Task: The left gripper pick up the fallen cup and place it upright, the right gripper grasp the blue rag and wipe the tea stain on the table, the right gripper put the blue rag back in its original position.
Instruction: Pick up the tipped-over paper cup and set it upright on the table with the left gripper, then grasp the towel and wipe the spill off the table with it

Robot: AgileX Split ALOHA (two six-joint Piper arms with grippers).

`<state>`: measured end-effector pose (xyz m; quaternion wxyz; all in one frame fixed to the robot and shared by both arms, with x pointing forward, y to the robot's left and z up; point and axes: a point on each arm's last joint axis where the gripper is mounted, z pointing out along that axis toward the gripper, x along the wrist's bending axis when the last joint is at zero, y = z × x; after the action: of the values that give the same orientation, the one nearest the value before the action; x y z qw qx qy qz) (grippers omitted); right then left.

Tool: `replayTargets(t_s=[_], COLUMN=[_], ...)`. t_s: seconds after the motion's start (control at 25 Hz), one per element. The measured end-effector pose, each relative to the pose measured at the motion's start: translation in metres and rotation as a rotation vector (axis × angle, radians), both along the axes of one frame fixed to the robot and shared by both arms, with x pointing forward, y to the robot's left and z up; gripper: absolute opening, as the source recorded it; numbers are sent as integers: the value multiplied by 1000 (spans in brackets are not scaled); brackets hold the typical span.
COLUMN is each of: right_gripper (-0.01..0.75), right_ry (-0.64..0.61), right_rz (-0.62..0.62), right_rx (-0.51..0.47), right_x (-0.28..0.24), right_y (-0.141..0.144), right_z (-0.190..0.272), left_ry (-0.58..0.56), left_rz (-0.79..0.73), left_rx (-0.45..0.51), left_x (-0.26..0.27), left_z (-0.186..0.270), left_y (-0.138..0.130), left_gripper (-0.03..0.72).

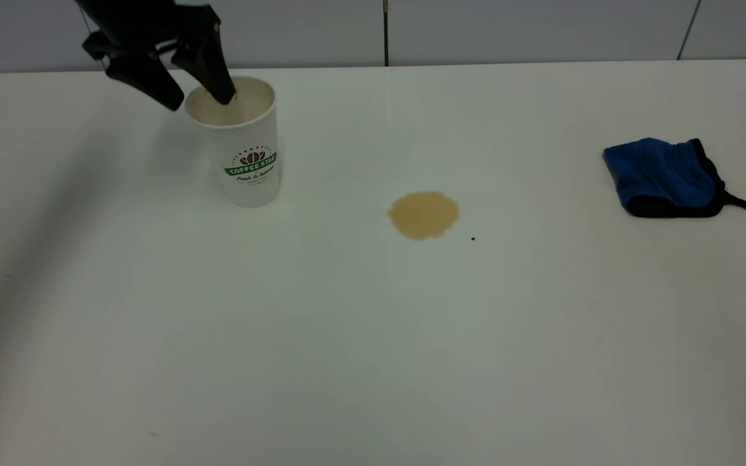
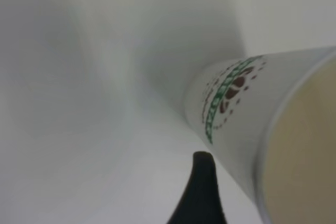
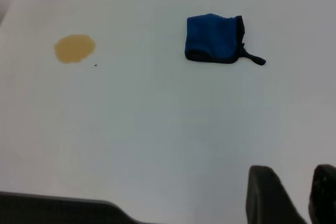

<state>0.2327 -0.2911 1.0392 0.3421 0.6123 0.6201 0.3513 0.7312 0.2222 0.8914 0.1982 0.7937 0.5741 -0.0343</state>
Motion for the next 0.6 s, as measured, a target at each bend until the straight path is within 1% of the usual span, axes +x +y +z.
replayTargets(t_s=[0.12,0.2,0.32,0.48,0.6], right_gripper=[238,238,238,238,238], right_ry=[0,0,0,0,0], right_rz=[0,0,0,0,0], right_rx=[0,0,0,0,0], right_x=[0,0,0,0,0], right_y=[0,0,0,0,0], right_z=[0,0,0,0,0], left_ry=[-31,-38,-49,-163,-202], left_rz=[-24,-12,2,42,107], left_rx=[12,25,78,140,177], left_x=[5,4,-3,-10,-17], left_z=[37,67,115,166,188], left_y=[0,2,7,15,21], left_gripper=[684,655,605,573,567])
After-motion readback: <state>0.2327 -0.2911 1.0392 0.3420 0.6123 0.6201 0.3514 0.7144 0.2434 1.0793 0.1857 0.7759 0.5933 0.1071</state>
